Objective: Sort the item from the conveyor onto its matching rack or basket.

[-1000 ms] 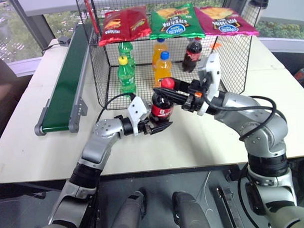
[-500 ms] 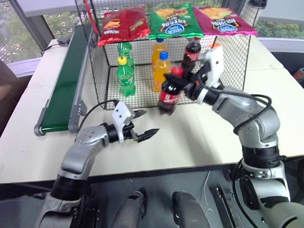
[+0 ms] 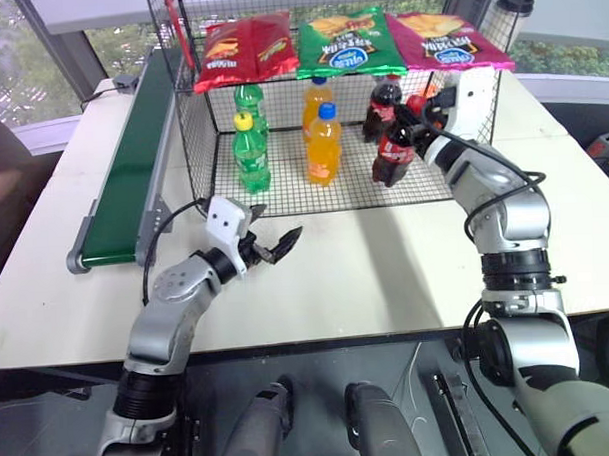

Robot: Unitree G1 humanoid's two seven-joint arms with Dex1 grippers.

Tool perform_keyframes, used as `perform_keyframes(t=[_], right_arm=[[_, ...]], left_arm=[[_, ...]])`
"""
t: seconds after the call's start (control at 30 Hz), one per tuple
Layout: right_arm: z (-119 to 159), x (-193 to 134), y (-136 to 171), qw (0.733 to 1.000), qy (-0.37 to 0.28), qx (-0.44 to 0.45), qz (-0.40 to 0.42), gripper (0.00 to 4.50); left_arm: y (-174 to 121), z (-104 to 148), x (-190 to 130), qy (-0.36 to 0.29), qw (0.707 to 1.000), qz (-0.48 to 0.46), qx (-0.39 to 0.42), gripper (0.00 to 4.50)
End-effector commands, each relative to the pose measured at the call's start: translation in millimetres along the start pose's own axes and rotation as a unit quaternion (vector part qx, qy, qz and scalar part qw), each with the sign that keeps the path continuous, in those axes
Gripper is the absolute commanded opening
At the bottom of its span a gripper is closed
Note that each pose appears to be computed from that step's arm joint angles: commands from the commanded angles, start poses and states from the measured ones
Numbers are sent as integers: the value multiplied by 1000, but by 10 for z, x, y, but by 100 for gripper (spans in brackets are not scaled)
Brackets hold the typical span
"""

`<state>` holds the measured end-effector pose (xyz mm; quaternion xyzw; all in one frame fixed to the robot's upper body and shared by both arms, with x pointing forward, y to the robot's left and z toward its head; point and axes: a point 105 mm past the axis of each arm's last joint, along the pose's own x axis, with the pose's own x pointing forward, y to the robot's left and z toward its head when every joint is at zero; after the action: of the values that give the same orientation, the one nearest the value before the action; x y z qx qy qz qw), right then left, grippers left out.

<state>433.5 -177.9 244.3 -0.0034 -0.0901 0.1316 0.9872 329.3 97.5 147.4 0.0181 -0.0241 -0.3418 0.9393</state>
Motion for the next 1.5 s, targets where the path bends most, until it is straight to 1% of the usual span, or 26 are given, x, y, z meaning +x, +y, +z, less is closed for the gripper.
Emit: perform_keyframes(t=[0.03, 0.3, 0.67, 0.73, 0.77, 0.87, 0.9, 1.2, 1.33, 1.5], right_arm=[[330, 63, -48, 998, -62, -31, -8, 118], [269, 117, -183, 997, -62, -42, -21, 118], [99, 205, -249, 998, -50, -32, -35, 118], [74, 216, -258, 998, -45, -34, -37, 225], [67, 220, -260, 998, -44, -34, -38, 267], [63, 225, -237, 998, -43, -37, -31, 418], [69, 226, -228, 998, -43, -37, -29, 439], [180, 152, -259, 997, -48, -51, -26, 439], [209, 32, -295, 996, -41, -69, -25, 439], [163, -170, -291, 995, -15, -99, -13, 439]], left_arm=[[-68, 130, -7, -23, 1000, -5, 18, 443], [17, 136, -10, -23, 999, 10, 21, 443], [-11, 123, 28, -19, 999, 4, 27, 443], [-7, 114, 28, -18, 999, 7, 30, 450], [-5, 112, 28, -18, 999, 8, 30, 450], [-8, 104, 26, -18, 999, 10, 28, 450], [-11, 98, 24, -18, 999, 11, 28, 450], [-16, 69, 29, -17, 999, 11, 26, 450], [-20, 48, 30, -15, 1000, 11, 24, 450], [-12, 14, 30, -11, 1000, 10, 20, 450]])
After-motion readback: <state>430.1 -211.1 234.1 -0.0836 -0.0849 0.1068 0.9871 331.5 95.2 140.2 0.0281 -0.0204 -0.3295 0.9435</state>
